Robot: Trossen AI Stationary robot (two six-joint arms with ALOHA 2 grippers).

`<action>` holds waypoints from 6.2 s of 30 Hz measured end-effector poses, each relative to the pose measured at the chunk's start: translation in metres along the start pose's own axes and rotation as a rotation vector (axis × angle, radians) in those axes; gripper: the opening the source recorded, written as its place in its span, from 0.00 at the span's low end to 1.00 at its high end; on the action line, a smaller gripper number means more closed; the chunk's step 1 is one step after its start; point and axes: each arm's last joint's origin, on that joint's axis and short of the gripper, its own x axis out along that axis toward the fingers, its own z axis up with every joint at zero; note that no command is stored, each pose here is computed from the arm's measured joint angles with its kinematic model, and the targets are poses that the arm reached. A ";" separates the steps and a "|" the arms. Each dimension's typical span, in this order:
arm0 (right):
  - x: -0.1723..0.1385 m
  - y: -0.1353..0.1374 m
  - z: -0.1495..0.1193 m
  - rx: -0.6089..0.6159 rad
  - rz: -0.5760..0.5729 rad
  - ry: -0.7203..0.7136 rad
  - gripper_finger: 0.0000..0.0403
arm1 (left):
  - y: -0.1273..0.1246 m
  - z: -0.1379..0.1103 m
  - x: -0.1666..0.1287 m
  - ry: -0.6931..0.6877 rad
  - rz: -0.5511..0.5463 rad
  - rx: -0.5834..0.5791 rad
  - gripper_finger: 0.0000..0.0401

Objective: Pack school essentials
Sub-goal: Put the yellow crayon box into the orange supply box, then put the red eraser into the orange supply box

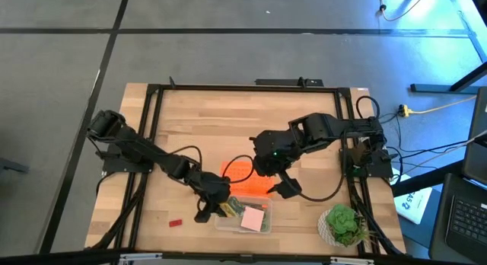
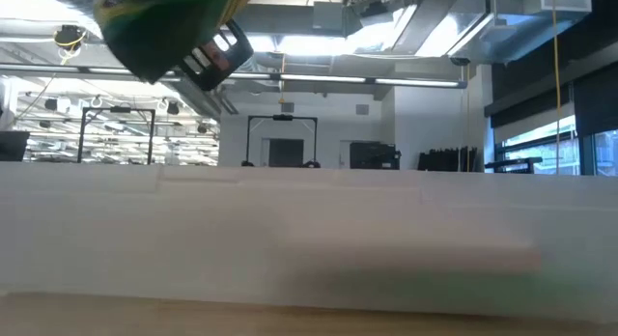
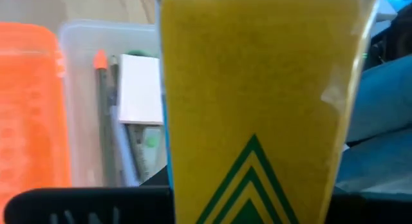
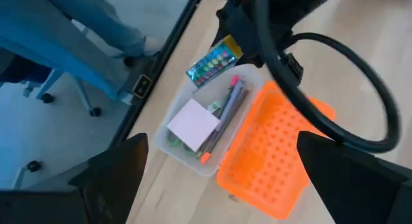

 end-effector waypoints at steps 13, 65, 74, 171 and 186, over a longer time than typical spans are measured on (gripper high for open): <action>0.001 0.005 0.000 0.058 -0.048 0.004 0.99 | -0.001 -0.015 0.036 0.017 -0.031 0.004 0.22; 0.001 0.005 0.003 0.051 -0.050 -0.023 0.99 | -0.001 -0.021 0.039 0.028 0.057 -0.080 0.24; 0.001 0.005 0.003 0.051 -0.051 -0.024 0.99 | 0.002 -0.026 0.049 0.057 0.017 -0.114 0.24; 0.000 0.004 0.014 0.028 -0.057 -0.133 0.99 | -0.111 -0.100 -0.060 0.388 0.408 -0.265 0.48; -0.001 0.004 0.019 0.016 -0.061 -0.191 0.99 | -0.129 -0.142 -0.006 0.385 0.469 -0.242 0.48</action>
